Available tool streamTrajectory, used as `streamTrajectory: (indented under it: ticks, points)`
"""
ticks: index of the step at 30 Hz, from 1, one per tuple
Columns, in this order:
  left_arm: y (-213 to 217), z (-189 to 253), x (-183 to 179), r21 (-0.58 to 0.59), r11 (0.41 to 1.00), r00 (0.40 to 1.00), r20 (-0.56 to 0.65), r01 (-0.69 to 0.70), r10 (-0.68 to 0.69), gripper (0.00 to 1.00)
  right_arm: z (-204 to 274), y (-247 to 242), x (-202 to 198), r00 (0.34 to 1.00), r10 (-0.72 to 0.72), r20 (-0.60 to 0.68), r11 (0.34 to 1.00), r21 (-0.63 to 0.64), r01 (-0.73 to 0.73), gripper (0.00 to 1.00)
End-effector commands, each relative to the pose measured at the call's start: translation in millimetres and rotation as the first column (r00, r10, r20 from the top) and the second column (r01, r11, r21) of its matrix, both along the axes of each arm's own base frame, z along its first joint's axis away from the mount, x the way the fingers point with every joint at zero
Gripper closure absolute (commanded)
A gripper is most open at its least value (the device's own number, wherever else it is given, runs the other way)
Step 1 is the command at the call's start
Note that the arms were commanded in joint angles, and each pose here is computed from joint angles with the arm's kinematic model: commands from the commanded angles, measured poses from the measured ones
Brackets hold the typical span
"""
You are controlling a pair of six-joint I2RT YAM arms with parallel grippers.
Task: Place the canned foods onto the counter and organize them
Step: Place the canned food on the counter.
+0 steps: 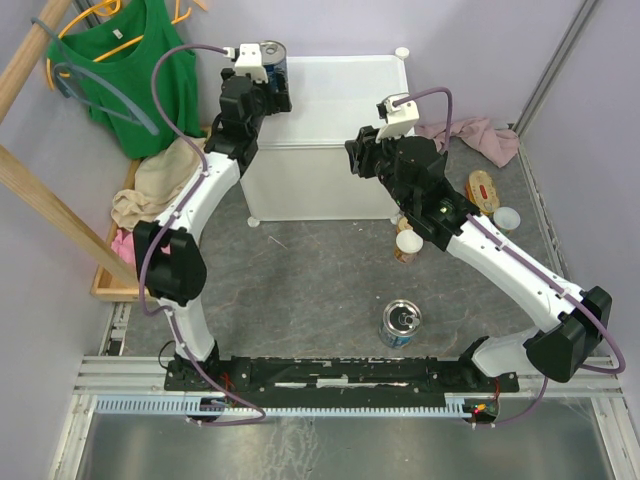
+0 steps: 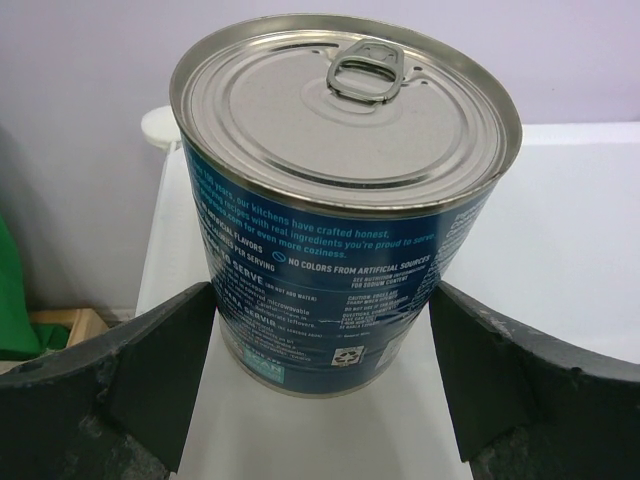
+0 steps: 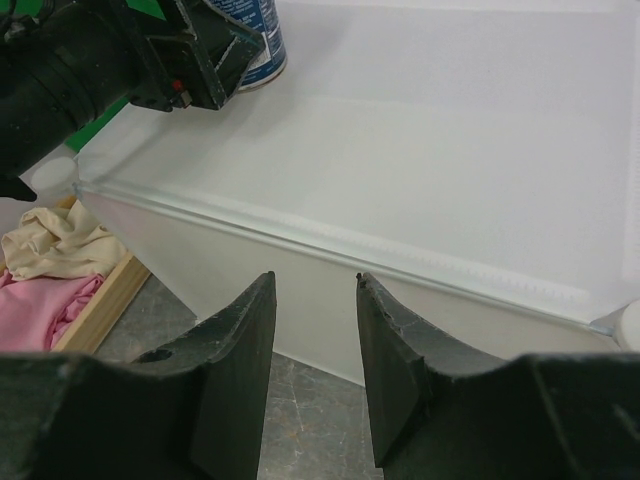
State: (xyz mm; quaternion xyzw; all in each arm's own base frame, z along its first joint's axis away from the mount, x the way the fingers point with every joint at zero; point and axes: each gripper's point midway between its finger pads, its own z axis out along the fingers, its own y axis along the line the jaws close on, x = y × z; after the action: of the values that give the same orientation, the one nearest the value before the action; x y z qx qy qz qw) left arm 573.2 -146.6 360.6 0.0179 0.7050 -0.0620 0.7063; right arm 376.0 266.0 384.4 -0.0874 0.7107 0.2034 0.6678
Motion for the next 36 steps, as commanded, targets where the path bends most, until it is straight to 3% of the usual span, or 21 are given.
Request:
streamTrajectory:
  ticks: [1, 24, 36]
  points:
    - [0.4, 24.4, 13.3, 0.0, 1.0, 0.997, 0.078, 0.0, 0.0, 0.07, 15.9, 0.2, -4.6, 0.999, 0.016, 0.042, 1.0, 0.024, -0.017, 0.54]
    - [5.1, 11.7, 59.0, -0.034, 0.996, 0.993, 0.084, -0.079, 0.082, 0.07, 11.0, -4.4, -4.0, 0.999, 0.0, 0.045, 1.0, -0.009, 0.001, 0.53]
    - [6.0, 18.6, 51.0, -0.063, 0.995, 0.993, 0.089, -0.078, 0.084, 0.02, 9.4, -3.0, -0.6, 0.999, -0.002, 0.043, 1.0, -0.015, 0.003, 0.53]
